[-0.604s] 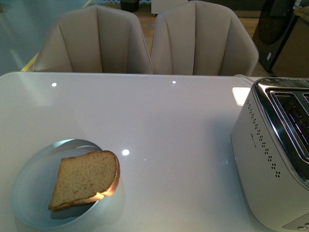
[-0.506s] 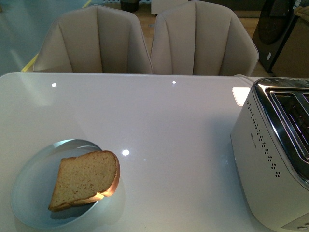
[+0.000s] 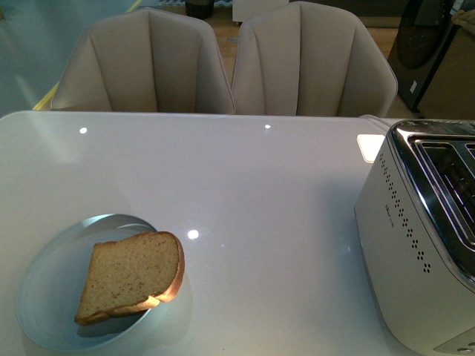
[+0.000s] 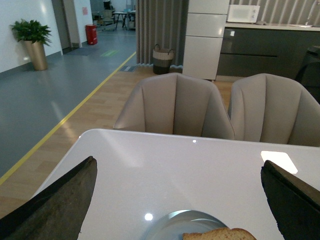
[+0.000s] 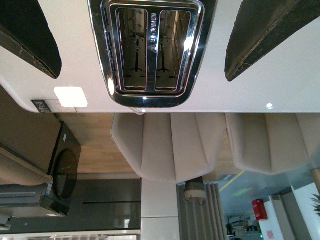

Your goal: Left arm holds plate, right arm toasts bread

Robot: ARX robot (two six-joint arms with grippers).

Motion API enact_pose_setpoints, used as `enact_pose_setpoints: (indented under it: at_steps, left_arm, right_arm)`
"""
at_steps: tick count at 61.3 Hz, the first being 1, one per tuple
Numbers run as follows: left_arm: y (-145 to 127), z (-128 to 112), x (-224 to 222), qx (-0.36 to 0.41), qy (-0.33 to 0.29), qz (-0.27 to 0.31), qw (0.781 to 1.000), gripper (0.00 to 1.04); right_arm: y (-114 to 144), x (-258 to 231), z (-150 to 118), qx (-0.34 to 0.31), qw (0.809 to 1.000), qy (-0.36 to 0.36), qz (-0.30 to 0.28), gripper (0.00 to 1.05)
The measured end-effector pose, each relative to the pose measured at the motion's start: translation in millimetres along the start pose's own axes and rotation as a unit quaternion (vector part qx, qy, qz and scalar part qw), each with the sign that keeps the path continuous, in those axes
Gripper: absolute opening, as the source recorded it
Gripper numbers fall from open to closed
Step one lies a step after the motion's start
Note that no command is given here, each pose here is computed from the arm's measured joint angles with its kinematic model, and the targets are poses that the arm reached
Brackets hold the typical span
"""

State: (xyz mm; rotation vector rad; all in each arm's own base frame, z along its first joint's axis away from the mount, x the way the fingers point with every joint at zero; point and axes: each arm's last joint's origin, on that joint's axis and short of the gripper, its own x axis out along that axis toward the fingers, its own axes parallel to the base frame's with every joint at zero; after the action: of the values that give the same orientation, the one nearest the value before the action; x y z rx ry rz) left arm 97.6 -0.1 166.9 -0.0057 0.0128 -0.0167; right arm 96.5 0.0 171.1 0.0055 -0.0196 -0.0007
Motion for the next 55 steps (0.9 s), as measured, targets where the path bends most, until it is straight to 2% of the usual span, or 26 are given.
enact_pose_setpoints:
  at_steps: [2, 3, 5, 7, 12, 20, 32, 41, 55]
  left_arm:
    - [0.2, 0.5, -0.1, -0.005, 0.092, -0.05, 0.995, 0.98]
    - [0.2, 1.1, 0.7, -0.018, 0.157, -0.078, 0.984, 0.98]
    - [0.2, -0.8, 2.1, -0.039, 0.228, -0.101, 0.968, 0.98]
    - [0.0, -4.9, 3.8, -0.054, 0.27, -0.115, 0.955, 0.98]
    - [0.5, -8.1, 10.1, -0.062, 0.293, -0.123, 0.946, 0.98]
    - [4.2, -4.4, 31.7, -0.055, 0.282, -0.122, 0.95, 0.98]
    - [19.2, -14.9, 90.7, -0.023, 0.273, -0.075, 0.959, 0.98]
    - [39.1, -39.3, 146.6, -0.009, 0.303, -0.026, 0.953, 0.98]
    - [56.3, -97.8, 193.1, -0.004, 0.396, 0.01, 0.918, 0.98]
  right_arm:
    - [0.0, 0.0, 0.0, 0.0, 1.0, 0.0, -0.001, 0.96]
    - [0.0, 0.0, 0.0, 0.0, 1.0, 0.0, 0.0, 0.96]
    - [0.1, 0.0, 0.0, 0.0, 1.0, 0.0, 0.001, 0.96]
    - [0.1, 0.0, 0.0, 0.0, 1.0, 0.0, 0.001, 0.96]
    - [0.0, 0.0, 0.0, 0.0, 1.0, 0.0, 0.0, 0.96]
    - [0.0, 0.0, 0.0, 0.0, 1.0, 0.0, 0.0, 0.96]
    - [0.0, 0.0, 0.0, 0.0, 1.0, 0.0, 0.0, 0.96]
    - [0.0, 0.0, 0.0, 0.0, 1.0, 0.0, 0.0, 0.96]
    - [0.0, 0.0, 0.0, 0.0, 1.0, 0.0, 0.0, 0.96]
